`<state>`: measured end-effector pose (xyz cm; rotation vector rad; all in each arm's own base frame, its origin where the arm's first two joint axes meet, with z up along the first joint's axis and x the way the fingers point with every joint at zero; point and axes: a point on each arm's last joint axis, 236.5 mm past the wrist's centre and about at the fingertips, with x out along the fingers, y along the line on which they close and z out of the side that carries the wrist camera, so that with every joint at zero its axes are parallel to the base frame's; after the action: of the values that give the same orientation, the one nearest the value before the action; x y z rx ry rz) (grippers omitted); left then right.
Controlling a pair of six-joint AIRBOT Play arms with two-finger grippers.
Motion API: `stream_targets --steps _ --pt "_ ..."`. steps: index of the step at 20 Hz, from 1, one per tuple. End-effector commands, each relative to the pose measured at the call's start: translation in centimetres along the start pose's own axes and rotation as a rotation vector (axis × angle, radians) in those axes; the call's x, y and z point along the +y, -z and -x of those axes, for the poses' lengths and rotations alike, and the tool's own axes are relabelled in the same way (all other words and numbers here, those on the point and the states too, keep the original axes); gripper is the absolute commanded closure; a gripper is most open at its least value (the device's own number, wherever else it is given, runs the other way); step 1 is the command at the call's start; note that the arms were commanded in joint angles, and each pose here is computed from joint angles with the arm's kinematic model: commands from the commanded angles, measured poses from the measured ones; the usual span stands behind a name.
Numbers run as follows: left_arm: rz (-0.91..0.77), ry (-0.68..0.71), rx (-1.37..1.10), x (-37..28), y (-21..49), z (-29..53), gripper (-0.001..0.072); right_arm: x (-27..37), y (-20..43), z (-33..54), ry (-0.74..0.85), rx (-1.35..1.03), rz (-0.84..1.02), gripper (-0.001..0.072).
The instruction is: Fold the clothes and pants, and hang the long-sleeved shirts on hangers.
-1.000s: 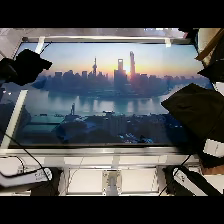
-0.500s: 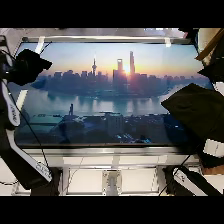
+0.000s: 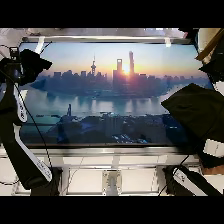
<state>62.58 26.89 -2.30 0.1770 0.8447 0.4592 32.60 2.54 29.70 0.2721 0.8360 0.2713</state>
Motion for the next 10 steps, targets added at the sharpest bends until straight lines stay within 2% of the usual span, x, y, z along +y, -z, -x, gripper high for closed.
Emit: stream_targets --steps 1,3,6,8,9,10 --pt "0.006 -0.021 0.037 0.8 1.1 -0.3 0.0517 0.0 -0.8 0.0 0.001 -0.032 -0.009 0.0705" --pt "0.006 -0.023 0.063 0.8 1.7 -0.3 0.0688 0.0 -0.8 0.0 0.002 -0.033 -0.009 0.0705" --pt "0.006 -0.022 0.056 0.7 0.9 0.7 0.0689 0.0 -0.8 0.0 0.002 -0.033 -0.009 0.0705" --pt "0.009 -0.011 -0.040 0.3 -2.5 2.9 0.0688 0.0 -0.8 0.0 0.002 -0.033 -0.009 0.0705" --pt "0.015 0.011 -0.133 -0.5 -5.2 4.2 0.0666 -0.1 -0.8 0.0 0.002 -0.034 -0.009 0.0705" --pt "0.010 0.026 -0.218 -1.4 -7.5 5.2 0.0472 -0.1 -0.8 0.0 0.002 -0.034 -0.009 0.0705"
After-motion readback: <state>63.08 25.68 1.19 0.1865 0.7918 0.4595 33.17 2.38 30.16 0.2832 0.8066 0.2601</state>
